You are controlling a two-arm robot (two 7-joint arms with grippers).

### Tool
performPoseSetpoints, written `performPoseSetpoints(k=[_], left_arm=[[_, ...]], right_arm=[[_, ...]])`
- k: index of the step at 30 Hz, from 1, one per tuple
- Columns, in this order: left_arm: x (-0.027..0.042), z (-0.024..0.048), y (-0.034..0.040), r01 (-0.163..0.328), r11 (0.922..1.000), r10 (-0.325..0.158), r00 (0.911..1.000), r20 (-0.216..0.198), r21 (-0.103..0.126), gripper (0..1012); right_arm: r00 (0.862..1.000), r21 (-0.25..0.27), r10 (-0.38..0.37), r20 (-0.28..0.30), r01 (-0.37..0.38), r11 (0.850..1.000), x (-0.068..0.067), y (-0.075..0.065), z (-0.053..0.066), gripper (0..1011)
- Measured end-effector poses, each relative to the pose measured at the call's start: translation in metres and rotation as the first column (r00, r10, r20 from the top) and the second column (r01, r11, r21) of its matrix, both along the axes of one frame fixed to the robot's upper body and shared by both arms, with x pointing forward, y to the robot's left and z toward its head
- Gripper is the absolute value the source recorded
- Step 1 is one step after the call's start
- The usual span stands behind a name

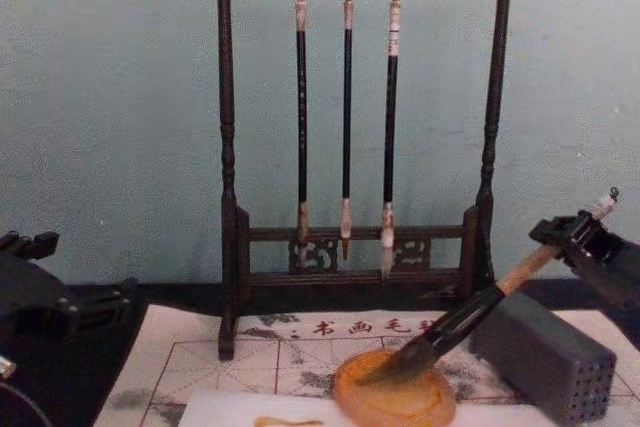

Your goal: Pick up the brush from the inkstone, write on the paper, then place the brush back to its original position.

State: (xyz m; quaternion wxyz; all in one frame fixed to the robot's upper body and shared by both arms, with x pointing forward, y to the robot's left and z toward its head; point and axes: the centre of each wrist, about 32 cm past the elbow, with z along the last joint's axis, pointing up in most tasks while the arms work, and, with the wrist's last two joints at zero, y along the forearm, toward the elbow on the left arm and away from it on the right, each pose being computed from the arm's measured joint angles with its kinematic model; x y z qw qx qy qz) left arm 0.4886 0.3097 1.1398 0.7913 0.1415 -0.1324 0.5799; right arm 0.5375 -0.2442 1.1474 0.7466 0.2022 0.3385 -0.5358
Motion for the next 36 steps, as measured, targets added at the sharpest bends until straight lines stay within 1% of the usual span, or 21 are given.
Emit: performPoseSetpoints(k=[19, 21, 25, 26, 31, 34, 36], left_arm=[[0.0, 0.0, 0.0, 0.0, 1.0, 0.0, 1.0, 0.0, 0.0, 1001], [0.0, 0.0, 0.0, 0.0, 1.0, 0.0, 1.0, 0.0, 0.0, 1001], [0.0, 0.0, 0.0, 0.0, 1.0, 0.0, 1.0, 0.0, 0.0, 1001], [0.0, 0.0, 0.0, 0.0, 1.0, 0.0, 1.0, 0.0, 0.0, 1001], [0.0, 0.0, 0.0, 0.0, 1.0, 0.0, 1.0, 0.0, 0.0, 1001], [0.0, 0.0, 0.0, 0.0, 1.0, 0.0, 1.0, 0.0, 0.0, 1001], [0.0, 0.0, 0.0, 0.0, 1.0, 0.0, 1.0, 0.0, 0.0, 1001]], right_arm=[[1.0, -0.002, 0.001, 0.003, -0.001, 1.0, 0.0, 0.0, 0.0001, 184], [1.0, -0.002, 0.002, 0.003, -0.002, 1.0, 0.0, 0.0, 0.0002, 207], [1.0, -0.002, 0.002, 0.004, -0.002, 1.0, 0.0, 0.0, 0.0003, 325], [1.0, -0.002, 0.002, 0.004, -0.002, 1.0, 0.0, 0.0, 0.0003, 341], [1.0, -0.002, 0.003, 0.005, -0.003, 1.0, 0.0001, 0.0001, 0.0004, 518], [1.0, -0.002, 0.003, 0.005, -0.003, 1.0, 0.0001, 0.0001, 0.0005, 592], [1.0, -0.003, 0.003, 0.005, -0.003, 1.0, 0.0, 0.0001, 0.0005, 676]])
